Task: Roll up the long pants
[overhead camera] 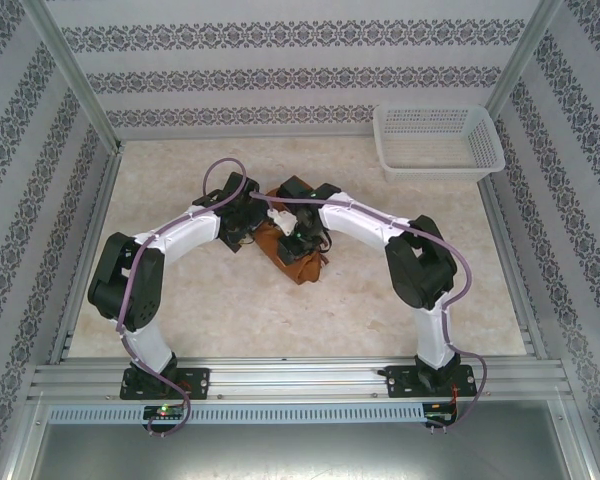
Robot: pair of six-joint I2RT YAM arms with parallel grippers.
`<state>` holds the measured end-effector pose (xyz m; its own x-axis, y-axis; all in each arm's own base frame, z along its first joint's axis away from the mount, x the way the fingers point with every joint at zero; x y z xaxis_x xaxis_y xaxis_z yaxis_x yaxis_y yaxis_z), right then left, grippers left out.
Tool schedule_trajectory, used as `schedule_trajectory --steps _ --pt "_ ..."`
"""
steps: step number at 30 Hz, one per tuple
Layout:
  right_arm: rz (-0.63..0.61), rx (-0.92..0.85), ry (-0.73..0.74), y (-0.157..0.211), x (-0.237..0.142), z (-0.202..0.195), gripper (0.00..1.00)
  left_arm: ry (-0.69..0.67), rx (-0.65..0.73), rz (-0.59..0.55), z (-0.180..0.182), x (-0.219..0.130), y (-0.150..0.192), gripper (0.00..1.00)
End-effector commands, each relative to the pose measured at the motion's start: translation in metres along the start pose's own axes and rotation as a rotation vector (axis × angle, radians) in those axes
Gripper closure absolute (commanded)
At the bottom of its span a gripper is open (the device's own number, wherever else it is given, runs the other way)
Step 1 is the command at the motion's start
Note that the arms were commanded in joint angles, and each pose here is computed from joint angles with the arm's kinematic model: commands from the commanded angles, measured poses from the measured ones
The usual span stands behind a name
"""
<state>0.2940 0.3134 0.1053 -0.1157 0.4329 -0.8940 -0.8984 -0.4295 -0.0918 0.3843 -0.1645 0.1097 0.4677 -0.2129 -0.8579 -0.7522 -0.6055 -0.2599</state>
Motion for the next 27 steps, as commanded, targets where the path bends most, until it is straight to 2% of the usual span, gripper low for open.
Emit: schedule_trajectory --steps 1,10,14,18,19,20,21,22,24,25,27 --pt "0.085 0.178 -0.338 0.003 -0.009 0.027 1.00 -0.051 0.021 0.051 0.010 0.001 0.017 0.00" --pt "0.144 0.278 -0.469 0.001 0.006 0.018 1.00 0.004 0.039 -0.006 -0.008 -0.016 0.005 0.00" --pt "0.199 0.317 -0.538 0.009 0.016 0.020 1.00 0.021 0.054 -0.003 -0.011 -0.005 0.012 0.00" --pt "0.244 0.328 -0.555 0.020 0.022 0.018 1.00 0.042 0.083 0.012 -0.013 0.020 0.025 0.00" --pt "0.262 0.325 -0.552 0.025 0.023 0.018 1.00 0.051 0.089 0.024 -0.013 0.029 0.029 0.05" --pt "0.271 0.324 -0.544 0.028 0.023 0.016 1.00 0.048 0.095 0.038 -0.011 0.038 0.034 0.26" --pt "0.278 0.322 -0.519 0.031 0.023 0.013 1.00 0.044 0.095 0.056 -0.009 0.047 0.038 0.65" --pt "0.284 0.315 -0.484 0.036 0.024 0.009 1.00 0.036 0.094 0.076 -0.006 0.055 0.043 0.98" --pt "0.285 0.304 -0.402 0.042 0.023 0.000 1.00 0.005 0.089 0.102 0.000 0.067 0.049 1.00" --pt "0.277 0.287 -0.341 0.046 0.023 -0.005 0.96 -0.004 0.091 0.111 0.003 0.071 0.051 1.00" --pt "0.247 0.246 -0.202 0.052 0.018 -0.016 0.56 -0.033 0.086 0.127 0.009 0.075 0.055 1.00"
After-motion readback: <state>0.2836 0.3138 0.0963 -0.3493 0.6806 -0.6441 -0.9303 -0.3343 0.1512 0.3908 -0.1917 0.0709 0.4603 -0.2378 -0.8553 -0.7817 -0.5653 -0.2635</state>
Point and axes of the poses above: each hand's point on the last joint's axis, 136 mm out from that joint toward the fingers, its own x axis out along the fingers, its own z axis along the line the jaws close on, y = z × x, the point moved 3 cm from there along -x, back along the fingers, and after that the axes turned 10 degrees about x, right-handed, at the moved point
